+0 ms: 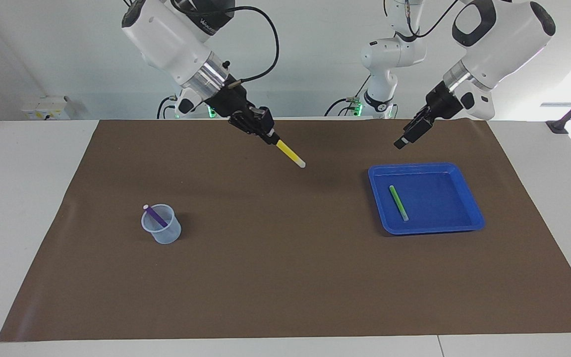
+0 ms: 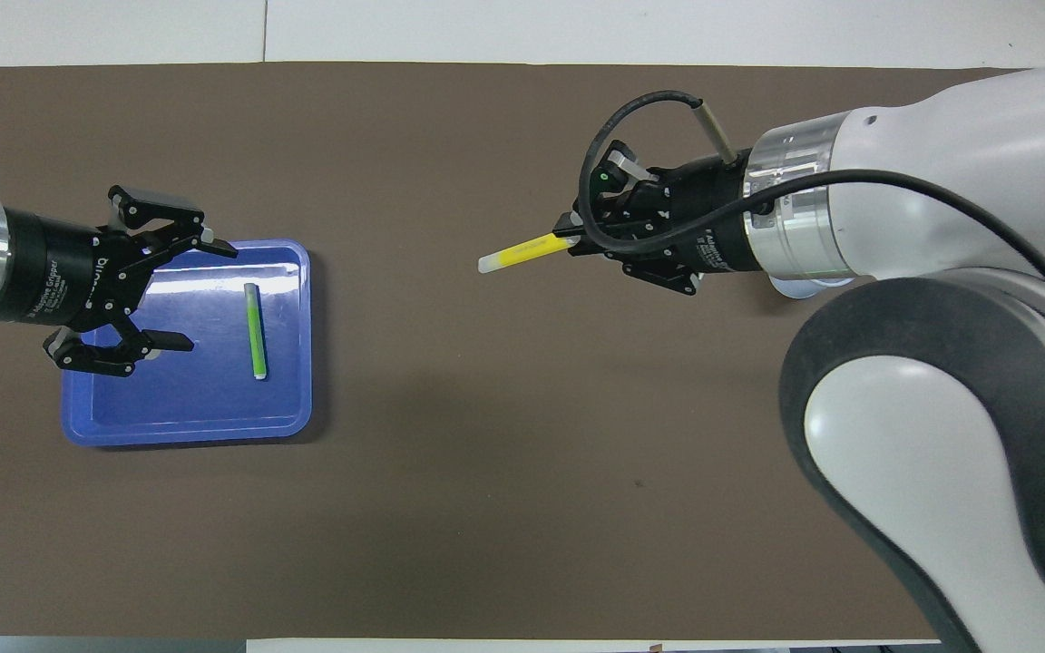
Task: Right arm passes pens to left for tray arrangement
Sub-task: 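Pull the yellow pen from the cup with the right gripper, then bring the yellow pen to the left gripper while the left gripper grasps it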
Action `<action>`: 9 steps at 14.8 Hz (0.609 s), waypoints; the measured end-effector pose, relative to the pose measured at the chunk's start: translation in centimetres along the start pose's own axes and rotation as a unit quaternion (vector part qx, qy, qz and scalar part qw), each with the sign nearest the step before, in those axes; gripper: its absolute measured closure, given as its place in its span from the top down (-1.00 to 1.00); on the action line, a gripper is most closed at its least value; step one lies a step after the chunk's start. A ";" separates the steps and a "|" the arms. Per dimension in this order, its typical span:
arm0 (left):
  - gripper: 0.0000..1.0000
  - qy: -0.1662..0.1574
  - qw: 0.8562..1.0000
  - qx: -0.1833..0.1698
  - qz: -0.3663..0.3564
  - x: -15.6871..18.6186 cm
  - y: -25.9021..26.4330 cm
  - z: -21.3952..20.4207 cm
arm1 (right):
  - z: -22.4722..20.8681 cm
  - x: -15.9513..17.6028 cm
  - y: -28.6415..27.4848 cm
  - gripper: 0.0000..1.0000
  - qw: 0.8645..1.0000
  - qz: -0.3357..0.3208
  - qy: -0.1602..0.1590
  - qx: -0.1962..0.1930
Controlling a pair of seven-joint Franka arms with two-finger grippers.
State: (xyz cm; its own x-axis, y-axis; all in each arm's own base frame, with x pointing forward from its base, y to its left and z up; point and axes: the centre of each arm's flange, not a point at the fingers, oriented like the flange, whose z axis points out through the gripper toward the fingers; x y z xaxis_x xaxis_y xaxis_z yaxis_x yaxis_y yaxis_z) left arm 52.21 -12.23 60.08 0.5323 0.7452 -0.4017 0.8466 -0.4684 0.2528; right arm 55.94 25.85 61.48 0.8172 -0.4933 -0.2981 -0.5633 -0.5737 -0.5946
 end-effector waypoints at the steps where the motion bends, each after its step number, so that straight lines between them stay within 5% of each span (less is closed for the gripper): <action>1: 1.00 -0.009 0.998 -0.018 -0.052 -0.7 0.3 -0.5 | 0.4 -0.6 -0.5 -0.65 1.000 0.014 -0.006 0.012; 4: 1.00 -0.052 0.982 -0.059 -0.170 -2.5 0.9 -1.9 | 1.5 -2.1 -1.6 -0.65 0.998 0.060 -0.018 0.029; 9: 1.00 -0.121 0.956 -0.094 -0.249 -3.8 1.1 -1.0 | 3.4 -4.0 -3.9 -0.65 0.991 0.120 -0.041 0.041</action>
State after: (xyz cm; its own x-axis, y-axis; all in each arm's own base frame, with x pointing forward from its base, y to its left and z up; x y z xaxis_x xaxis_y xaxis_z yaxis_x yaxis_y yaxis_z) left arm 51.06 -15.10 62.80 0.0677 0.7112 -0.6997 0.9921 0.0259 0.1224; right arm 55.31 32.27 62.48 0.6698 -0.5526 -0.4961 -0.7338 -0.3899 -0.5564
